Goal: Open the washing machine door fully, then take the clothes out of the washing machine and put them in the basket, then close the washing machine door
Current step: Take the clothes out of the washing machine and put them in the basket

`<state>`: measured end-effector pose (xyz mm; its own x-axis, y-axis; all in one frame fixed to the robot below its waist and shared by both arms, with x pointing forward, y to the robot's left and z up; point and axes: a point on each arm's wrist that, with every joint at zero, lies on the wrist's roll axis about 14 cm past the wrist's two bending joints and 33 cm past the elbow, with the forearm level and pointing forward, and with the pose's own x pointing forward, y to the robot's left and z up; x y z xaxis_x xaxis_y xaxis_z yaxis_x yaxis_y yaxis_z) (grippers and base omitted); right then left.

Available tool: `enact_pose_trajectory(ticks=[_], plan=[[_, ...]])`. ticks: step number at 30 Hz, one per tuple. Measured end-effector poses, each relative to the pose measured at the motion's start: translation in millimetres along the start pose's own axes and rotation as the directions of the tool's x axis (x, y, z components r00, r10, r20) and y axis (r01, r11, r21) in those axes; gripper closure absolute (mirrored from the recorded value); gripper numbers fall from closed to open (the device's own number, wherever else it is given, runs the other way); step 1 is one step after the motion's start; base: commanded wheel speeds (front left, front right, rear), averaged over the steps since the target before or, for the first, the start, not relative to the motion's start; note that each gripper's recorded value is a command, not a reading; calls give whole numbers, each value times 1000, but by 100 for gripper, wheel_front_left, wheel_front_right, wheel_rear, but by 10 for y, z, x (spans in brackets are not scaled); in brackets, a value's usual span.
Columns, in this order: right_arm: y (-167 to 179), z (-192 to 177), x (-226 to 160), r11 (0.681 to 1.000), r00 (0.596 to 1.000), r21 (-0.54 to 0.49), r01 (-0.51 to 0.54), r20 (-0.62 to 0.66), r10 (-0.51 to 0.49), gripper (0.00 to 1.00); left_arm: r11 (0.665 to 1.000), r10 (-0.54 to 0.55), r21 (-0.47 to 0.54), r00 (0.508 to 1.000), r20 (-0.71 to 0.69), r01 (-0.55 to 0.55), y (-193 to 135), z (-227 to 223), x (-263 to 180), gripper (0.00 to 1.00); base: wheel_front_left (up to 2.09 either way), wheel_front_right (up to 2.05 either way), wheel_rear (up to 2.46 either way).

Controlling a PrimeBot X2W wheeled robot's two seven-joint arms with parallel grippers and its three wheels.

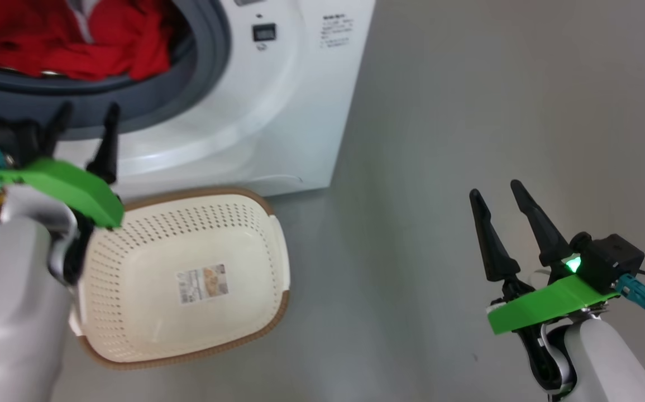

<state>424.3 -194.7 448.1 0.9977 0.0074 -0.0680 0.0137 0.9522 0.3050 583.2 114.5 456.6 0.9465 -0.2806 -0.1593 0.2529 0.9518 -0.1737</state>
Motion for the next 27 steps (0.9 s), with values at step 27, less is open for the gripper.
enact_pose_trajectory(ticks=[27], plan=[[-383, -348, 194, 994, 991, 0, 109, -81, -109, 0, 987, -41, 145, 985, -170, 66, 139, -474, 1322, 0, 0, 0, 0]])
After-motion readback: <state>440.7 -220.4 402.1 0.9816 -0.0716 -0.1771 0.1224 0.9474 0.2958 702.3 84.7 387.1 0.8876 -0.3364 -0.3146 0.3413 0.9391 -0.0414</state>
